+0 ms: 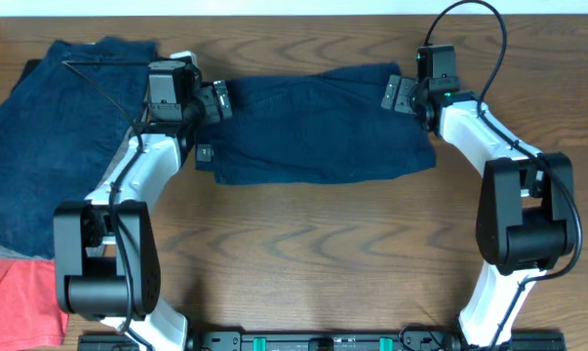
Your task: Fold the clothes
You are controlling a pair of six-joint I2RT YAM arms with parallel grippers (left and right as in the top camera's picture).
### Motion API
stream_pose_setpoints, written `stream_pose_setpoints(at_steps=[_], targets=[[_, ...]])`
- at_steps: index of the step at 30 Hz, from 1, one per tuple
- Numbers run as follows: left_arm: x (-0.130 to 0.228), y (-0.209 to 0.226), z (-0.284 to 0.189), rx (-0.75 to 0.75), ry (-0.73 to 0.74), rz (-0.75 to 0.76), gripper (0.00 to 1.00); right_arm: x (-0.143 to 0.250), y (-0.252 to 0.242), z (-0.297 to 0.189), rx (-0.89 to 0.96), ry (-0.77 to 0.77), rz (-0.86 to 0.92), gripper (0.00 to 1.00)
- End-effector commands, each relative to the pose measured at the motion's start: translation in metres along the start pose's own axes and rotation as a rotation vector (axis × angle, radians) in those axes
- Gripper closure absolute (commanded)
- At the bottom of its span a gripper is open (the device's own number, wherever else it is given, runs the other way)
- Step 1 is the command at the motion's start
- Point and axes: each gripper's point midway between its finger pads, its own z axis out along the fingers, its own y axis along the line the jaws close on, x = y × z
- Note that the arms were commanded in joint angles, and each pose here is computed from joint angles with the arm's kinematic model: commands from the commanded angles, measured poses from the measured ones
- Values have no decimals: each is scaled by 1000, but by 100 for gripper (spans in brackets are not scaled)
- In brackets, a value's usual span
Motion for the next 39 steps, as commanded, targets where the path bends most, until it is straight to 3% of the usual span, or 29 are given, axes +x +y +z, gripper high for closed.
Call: stream_pose_setpoints(at_steps=[1,2,4,7,10,12,24,32,39], targets=[[-25,-4,-30,-2,-53,22,2,-23,18,-37,-84,-46,-49,1],[-22,-4,-33,-6,-38,25,2,-21,19,-40,-92,-36,-49,5],[-10,-1,-39,-18,15,39,2,-12,23,-43,-113,4,-53,25],[14,3,-41,-36,113,37,2,12,29,-38,-116,89,-68,64],[36,3,-38,-45,195,46,2,31,39,-27,-118,139,-88,83],[46,1,-34,-42,224,68,7,39,44,-18,-121,154,-90,89],[89,-30,-4,-5,325,161,10,64,41,27,-80,186,-93,93],[102,-25,5,-15,365,160,10,37,37,53,-30,24,-87,88],[107,-23,8,-18,379,163,10,4,51,74,-92,-161,-68,88]])
